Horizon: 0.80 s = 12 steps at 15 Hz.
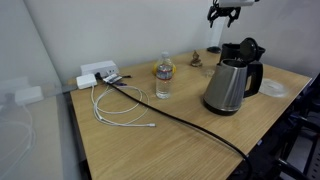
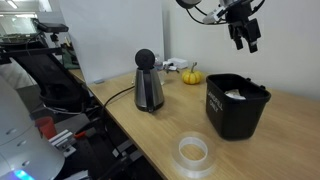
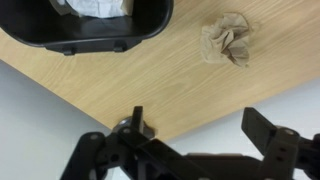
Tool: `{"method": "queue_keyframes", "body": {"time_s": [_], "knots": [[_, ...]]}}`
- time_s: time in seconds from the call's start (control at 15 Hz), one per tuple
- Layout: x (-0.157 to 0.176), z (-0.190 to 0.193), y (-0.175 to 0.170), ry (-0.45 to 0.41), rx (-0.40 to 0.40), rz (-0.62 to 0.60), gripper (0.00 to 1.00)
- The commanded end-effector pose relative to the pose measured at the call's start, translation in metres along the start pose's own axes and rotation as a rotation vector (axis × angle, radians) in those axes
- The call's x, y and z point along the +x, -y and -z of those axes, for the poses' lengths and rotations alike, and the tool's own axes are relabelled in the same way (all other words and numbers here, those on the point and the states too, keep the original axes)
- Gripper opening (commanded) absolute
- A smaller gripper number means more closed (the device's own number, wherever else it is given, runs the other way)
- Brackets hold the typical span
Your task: Place the black bin next to the tape
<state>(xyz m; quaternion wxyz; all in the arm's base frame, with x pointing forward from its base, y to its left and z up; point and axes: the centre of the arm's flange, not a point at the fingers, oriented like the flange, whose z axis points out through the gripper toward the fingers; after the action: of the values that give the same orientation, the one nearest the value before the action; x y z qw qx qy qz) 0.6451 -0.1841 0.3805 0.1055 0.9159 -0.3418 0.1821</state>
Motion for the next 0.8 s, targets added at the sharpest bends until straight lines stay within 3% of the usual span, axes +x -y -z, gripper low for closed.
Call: {"method": "queue_keyframes", "body": {"time_s": [0.0,0.13,0.2,0.73], "knots": [[-0.019,0.012,-0.012,-0.042,0.096,0.17,1.0],[-0.027,0.015,-0.017,-0.051,0.139,0.268,1.0],[-0.015,0.011,-0.002,-0.043,0.083,0.19,1.0],[-0.022,0.014,-0.006,-0.054,0.11,0.251,1.0]]}}
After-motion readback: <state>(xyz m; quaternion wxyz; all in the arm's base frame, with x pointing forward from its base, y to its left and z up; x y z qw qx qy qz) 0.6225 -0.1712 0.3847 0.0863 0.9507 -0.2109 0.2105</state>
